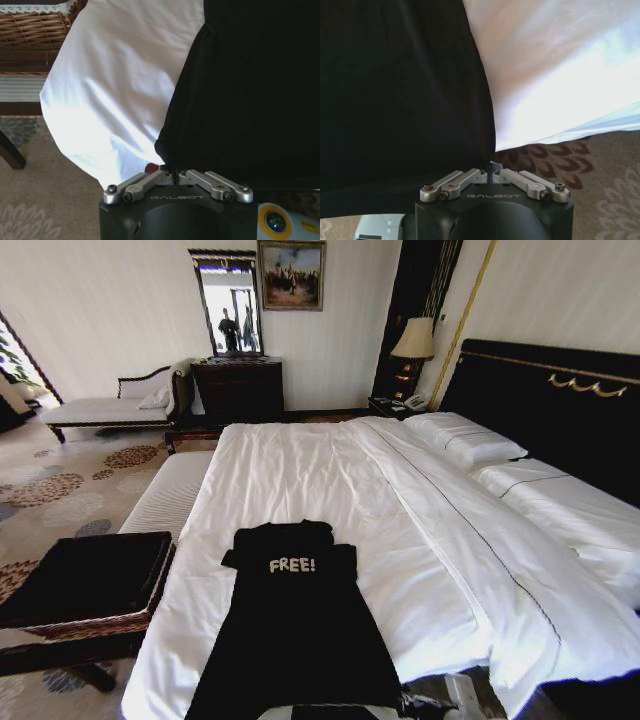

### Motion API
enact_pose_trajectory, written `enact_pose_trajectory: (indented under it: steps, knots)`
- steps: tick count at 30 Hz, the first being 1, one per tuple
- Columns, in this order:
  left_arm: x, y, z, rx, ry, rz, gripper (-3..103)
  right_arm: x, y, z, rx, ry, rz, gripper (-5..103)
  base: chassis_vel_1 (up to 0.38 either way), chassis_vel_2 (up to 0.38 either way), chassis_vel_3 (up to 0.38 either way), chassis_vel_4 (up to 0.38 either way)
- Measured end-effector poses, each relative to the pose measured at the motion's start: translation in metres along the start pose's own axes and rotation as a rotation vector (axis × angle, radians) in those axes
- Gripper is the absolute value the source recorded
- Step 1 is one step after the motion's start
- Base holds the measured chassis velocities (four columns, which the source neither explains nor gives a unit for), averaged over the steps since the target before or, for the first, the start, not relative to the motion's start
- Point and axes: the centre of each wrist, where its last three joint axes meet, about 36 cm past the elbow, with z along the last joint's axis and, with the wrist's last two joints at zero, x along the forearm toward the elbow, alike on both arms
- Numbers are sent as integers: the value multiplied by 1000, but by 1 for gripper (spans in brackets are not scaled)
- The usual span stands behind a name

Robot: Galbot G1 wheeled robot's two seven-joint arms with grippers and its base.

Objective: Fold the clothes on the bed and place them into the basket.

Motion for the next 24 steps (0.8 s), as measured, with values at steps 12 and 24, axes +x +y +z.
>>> enact_pose_trajectory:
  steps: [12, 24]
  knots:
    - [-25, -2, 3, -8, 8, -4, 0, -8, 2, -2, -23, -11, -2, 0, 0, 0, 0, 0]
    - [-32, -6, 3, -28, -6, -6, 0, -11, 5, -1, -27, -9, -1, 13, 0, 0, 0, 0]
